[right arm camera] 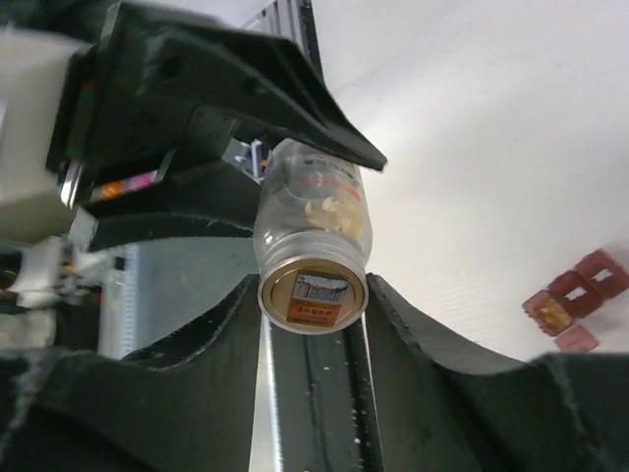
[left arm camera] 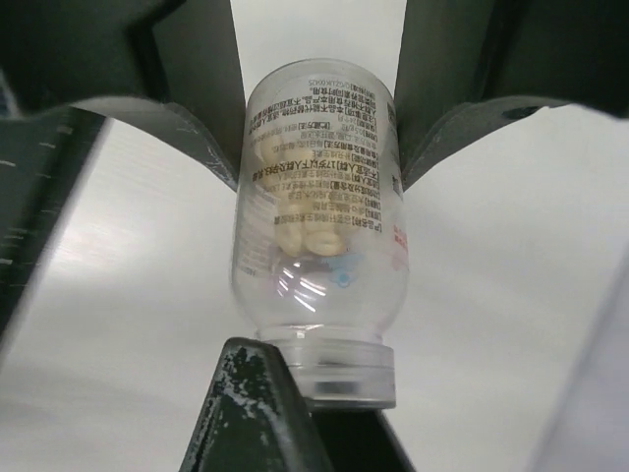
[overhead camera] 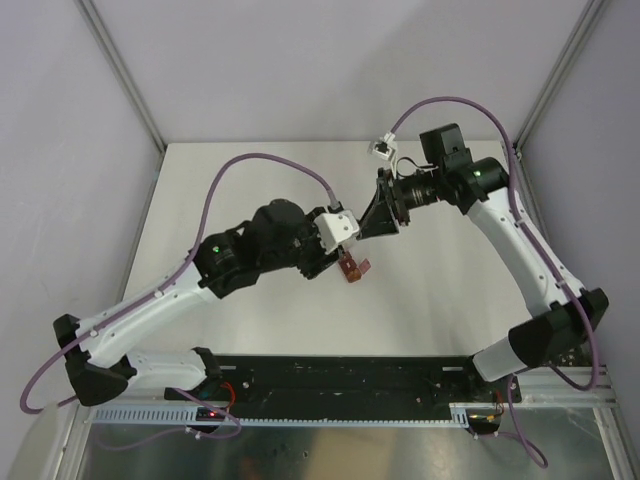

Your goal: Sort the pills into containers

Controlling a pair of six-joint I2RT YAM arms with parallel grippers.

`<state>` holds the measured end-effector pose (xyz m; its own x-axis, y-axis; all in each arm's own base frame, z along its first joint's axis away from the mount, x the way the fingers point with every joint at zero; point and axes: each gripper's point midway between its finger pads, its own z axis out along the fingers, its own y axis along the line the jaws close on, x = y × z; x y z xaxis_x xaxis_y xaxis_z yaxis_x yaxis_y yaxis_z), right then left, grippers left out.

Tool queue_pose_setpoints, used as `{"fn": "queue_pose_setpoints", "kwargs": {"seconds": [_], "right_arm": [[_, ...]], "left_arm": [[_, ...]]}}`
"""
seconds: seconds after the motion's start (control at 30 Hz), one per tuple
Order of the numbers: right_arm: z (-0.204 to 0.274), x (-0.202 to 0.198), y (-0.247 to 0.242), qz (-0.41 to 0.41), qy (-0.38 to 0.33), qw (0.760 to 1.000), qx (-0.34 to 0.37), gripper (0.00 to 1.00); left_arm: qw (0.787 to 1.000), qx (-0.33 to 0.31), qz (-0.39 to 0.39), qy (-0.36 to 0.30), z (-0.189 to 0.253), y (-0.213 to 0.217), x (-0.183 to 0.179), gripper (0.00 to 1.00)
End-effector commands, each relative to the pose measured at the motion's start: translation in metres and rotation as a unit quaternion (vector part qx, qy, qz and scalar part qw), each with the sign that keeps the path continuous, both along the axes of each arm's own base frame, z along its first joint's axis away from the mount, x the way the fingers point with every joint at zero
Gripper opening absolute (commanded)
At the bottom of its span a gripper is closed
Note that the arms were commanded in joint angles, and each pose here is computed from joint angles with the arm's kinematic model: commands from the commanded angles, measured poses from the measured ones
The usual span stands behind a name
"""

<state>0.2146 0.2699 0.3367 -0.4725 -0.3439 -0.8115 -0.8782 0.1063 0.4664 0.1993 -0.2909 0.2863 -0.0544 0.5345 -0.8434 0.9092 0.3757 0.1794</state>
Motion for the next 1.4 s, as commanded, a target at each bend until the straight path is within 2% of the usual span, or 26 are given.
{"fn": "queue_pose_setpoints", "kwargs": {"seconds": [0.0, 0.13, 0.27, 0.43, 0.77, 0.97, 1.13, 1.37], "right_arm": [[-0.011, 0.033, 0.011, -0.019, 0.127, 0.991, 0.046, 0.22], [-0.023, 0.051, 0.013, -0.03, 0.198, 0.978, 0.055, 0.3], [-0.023, 0.053, 0.011, -0.034, 0.198, 0.978, 0.054, 0.42], [-0.012, 0.051, 0.002, -0.045, 0.135, 0.989, 0.044, 0.65], [0.028, 0.032, -0.024, -0.045, -0.038, 0.998, 0.015, 0.82], [0.04, 0.014, -0.038, -0.043, -0.114, 0.993, 0.003, 0.87], [0.055, 0.0, -0.047, -0.045, -0.158, 0.986, 0.004, 0.89], [0.066, -0.013, -0.053, -0.043, -0.21, 0.977, 0.0, 0.89]], "left_arm": [[0.975, 0.035, 0.126, -0.182, 0.031, 0.012, 0.046, 0.0], [0.953, 0.08, 0.181, -0.229, 0.022, 0.02, 0.062, 0.0], [0.946, 0.095, 0.2, -0.236, 0.014, 0.022, 0.067, 0.0], [0.949, 0.085, 0.202, -0.226, 0.01, 0.022, 0.065, 0.0], [0.976, -0.004, 0.137, -0.169, 0.017, 0.002, 0.037, 0.0], [0.983, -0.051, 0.105, -0.143, 0.028, 0.003, 0.018, 0.0], [0.99, -0.068, 0.062, -0.108, 0.029, -0.001, 0.007, 0.0], [0.994, -0.104, -0.006, -0.03, 0.036, -0.004, -0.005, 0.0]]}}
